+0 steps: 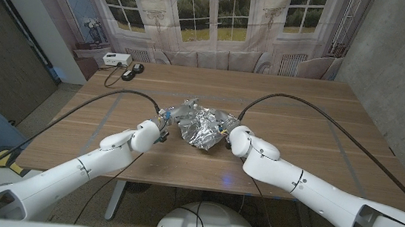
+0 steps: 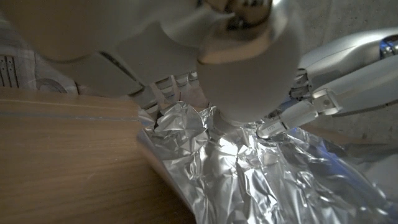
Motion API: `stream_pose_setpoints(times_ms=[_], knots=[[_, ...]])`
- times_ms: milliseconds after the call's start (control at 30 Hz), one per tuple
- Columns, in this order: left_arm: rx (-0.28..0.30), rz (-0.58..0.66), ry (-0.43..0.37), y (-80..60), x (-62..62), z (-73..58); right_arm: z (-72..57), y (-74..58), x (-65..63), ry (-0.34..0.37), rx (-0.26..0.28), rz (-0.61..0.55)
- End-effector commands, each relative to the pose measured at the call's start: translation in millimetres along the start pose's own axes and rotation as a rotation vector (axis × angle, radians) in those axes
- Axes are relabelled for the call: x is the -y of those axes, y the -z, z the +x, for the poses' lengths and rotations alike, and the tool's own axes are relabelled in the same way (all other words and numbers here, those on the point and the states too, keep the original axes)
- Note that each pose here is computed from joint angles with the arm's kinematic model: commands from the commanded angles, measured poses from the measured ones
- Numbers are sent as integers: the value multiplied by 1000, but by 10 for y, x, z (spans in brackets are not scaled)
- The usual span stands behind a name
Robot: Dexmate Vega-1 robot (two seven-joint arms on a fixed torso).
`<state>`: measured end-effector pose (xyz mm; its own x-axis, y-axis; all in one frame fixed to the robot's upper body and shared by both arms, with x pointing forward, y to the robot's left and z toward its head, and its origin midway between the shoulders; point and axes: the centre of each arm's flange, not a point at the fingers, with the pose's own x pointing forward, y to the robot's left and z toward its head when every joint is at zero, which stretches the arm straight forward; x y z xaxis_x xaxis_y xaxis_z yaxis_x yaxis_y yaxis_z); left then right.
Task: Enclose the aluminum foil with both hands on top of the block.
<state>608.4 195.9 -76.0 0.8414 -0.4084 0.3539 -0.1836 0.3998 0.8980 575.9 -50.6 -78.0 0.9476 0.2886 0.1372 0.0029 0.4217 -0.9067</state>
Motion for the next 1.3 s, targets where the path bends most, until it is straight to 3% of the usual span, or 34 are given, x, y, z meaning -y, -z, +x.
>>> stream_pose_setpoints(times_ms=[33, 167, 367, 533, 633, 833, 1300], knots=[[23, -450, 41, 102, 320, 82, -28, 182, -90, 45, 51, 173], [20, -591, 98, 147, 402, 139, 6, 243, -97, 20, 92, 247], [20, -694, 127, 163, 461, 190, 51, 334, -138, 5, 165, 363], [21, -716, 137, 162, 453, 236, 137, 429, -272, -13, 244, 564], [21, -712, 126, 161, 434, 247, 169, 440, -365, -14, 263, 643], [25, -691, 113, 151, 393, 259, 265, 466, -499, -86, 300, 746], [26, -675, 89, 130, 355, 273, 250, 463, -430, -8, 289, 663]])
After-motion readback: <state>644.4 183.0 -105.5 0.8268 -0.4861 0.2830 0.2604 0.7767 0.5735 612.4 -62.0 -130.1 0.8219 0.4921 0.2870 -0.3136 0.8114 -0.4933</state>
